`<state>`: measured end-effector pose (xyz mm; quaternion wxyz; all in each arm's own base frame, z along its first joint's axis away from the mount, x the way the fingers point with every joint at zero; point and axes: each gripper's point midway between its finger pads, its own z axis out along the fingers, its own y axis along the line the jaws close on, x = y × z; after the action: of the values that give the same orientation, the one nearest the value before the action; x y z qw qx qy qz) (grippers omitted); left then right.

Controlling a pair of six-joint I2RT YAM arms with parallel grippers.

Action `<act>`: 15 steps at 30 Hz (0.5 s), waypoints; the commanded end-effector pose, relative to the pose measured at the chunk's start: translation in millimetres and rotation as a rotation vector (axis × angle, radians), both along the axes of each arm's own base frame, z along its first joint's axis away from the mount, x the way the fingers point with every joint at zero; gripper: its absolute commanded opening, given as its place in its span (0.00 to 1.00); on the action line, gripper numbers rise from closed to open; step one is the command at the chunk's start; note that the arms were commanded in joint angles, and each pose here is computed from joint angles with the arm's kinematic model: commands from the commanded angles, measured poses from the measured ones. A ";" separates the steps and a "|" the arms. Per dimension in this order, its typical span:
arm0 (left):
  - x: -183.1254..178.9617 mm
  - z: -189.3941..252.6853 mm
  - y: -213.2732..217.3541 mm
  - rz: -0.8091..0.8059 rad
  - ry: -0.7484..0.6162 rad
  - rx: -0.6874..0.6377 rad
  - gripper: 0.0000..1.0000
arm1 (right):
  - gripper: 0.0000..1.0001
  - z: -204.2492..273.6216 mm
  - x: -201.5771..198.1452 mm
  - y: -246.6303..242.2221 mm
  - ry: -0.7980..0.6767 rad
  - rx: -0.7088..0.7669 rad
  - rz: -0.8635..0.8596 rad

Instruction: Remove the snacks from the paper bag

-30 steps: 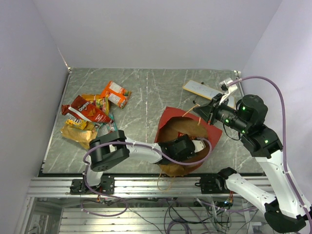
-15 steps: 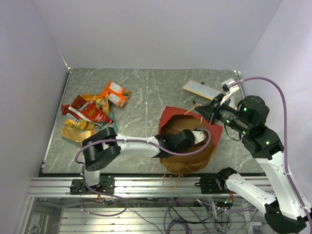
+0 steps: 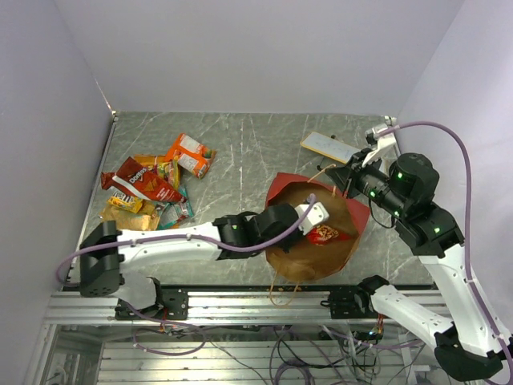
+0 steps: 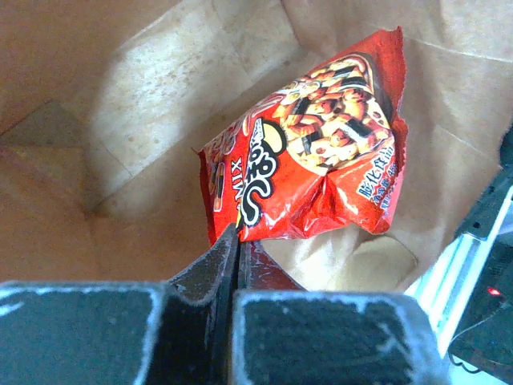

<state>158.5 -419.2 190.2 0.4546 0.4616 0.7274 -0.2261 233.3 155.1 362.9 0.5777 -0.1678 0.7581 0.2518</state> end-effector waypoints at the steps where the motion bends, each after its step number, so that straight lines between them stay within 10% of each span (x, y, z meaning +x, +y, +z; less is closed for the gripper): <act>1: -15.4 36.0 21.5 -0.026 0.026 -0.064 0.07 | 0.00 15.4 8.5 -8.9 -0.048 -0.002 -0.062; 15: 42.4 227.2 141.8 0.329 -0.357 -0.249 0.07 | 0.00 12.5 16.5 -2.9 -0.044 0.033 -0.065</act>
<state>175.1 -333.7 343.1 0.5681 0.3907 0.6933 -0.2096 247.2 152.4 362.0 0.5838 -0.1507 0.7625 0.2348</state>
